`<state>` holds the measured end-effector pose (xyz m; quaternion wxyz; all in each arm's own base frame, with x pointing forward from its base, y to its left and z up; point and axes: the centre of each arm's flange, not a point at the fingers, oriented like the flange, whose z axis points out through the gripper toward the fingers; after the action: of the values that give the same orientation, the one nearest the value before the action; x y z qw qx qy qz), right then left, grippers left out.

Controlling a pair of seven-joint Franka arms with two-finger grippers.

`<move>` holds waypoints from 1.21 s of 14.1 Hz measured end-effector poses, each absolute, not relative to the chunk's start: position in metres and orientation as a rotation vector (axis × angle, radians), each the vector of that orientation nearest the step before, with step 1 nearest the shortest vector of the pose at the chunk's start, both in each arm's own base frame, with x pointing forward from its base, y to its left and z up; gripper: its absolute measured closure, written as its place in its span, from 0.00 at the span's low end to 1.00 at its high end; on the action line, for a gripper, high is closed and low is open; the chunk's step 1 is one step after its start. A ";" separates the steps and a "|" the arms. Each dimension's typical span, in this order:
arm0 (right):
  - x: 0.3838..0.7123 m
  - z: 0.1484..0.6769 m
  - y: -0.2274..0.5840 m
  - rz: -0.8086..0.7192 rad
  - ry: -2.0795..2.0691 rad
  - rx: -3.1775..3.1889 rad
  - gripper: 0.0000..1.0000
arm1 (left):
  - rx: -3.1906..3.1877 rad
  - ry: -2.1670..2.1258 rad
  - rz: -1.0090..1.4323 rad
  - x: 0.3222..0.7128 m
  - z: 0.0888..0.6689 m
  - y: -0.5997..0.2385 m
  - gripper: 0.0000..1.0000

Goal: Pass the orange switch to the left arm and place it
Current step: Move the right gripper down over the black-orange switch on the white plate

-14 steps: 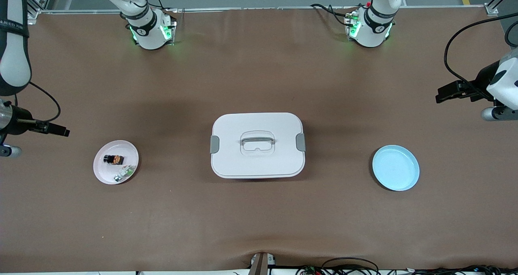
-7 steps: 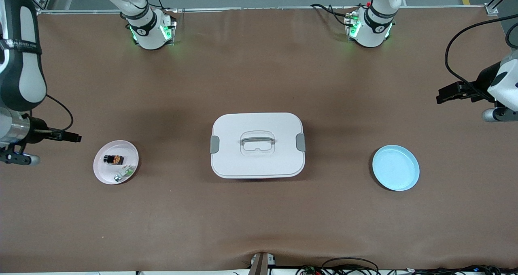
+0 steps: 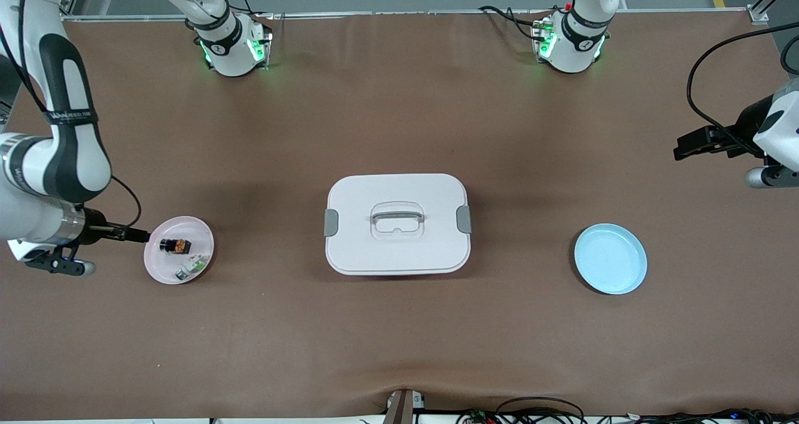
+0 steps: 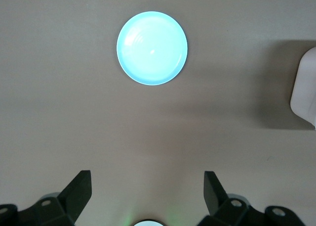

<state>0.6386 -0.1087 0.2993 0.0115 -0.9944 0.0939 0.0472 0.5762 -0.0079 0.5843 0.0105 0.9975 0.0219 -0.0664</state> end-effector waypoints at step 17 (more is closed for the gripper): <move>0.639 0.207 -0.087 0.199 0.244 -3.112 0.00 | 3.113 0.072 -0.210 0.577 0.583 -0.006 0.00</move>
<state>0.6390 -0.0875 0.2067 0.0067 -0.9949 0.0781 0.0637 0.5767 -0.0065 0.5833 0.0105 0.9974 0.0232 -0.0672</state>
